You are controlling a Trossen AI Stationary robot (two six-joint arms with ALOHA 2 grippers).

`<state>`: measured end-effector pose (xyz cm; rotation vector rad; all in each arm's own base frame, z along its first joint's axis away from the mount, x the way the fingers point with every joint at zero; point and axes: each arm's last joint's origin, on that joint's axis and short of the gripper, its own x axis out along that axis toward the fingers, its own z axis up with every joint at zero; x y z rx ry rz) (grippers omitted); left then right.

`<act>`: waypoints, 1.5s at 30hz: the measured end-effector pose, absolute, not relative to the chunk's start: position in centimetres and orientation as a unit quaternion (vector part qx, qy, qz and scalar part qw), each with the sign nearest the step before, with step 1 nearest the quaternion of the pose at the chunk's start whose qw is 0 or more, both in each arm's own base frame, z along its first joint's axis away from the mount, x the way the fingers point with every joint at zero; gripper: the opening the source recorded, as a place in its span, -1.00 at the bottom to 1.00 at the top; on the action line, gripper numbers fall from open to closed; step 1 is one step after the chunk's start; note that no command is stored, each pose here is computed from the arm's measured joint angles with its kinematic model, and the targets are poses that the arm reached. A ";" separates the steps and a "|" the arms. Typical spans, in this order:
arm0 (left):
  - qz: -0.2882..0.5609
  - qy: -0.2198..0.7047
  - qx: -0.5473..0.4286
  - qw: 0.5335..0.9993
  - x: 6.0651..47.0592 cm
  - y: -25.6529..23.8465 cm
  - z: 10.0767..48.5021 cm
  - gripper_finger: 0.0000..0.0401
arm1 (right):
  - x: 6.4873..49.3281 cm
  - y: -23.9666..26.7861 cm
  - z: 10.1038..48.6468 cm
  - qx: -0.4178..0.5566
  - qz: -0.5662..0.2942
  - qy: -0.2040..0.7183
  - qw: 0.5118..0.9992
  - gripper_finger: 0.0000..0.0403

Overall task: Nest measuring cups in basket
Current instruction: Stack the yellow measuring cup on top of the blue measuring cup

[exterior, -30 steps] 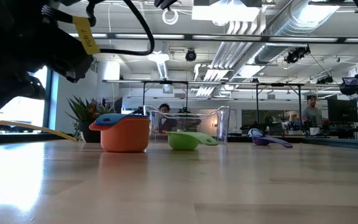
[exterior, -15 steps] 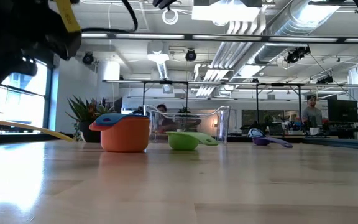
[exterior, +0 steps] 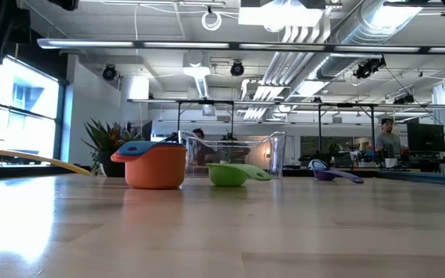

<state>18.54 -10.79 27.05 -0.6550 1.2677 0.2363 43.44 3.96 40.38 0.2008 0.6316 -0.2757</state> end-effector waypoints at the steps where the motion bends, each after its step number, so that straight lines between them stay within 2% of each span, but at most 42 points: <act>1: 0.102 0.574 -0.302 0.755 18.2 -10.8 27.4 -0.48 | 43.5 4.3 40.5 0.098 -0.119 0.304 0.940 -0.60; 8: 0.085 0.530 -0.302 0.788 15.9 -10.0 29.4 -0.48 | 44.3 7.4 40.9 0.080 -0.012 0.268 0.960 -0.60; 13: 0.081 0.500 -0.292 0.811 14.4 -8.8 30.6 -0.48 | 45.2 9.5 40.3 0.050 0.021 0.244 0.968 -0.58; 23: 0.056 0.440 -0.280 0.852 12.2 -7.1 32.4 -0.48 | 47.5 11.0 38.6 0.020 0.040 0.202 0.978 -0.30; 32: 0.038 0.423 -0.274 0.863 11.2 -6.5 32.9 -0.48 | 51.0 12.0 33.0 0.001 0.061 0.226 0.972 -0.32; 45: 0.033 0.410 -0.264 0.872 10.7 -6.1 33.2 -0.48 | 54.4 13.1 24.4 0.024 0.108 0.285 0.952 -0.36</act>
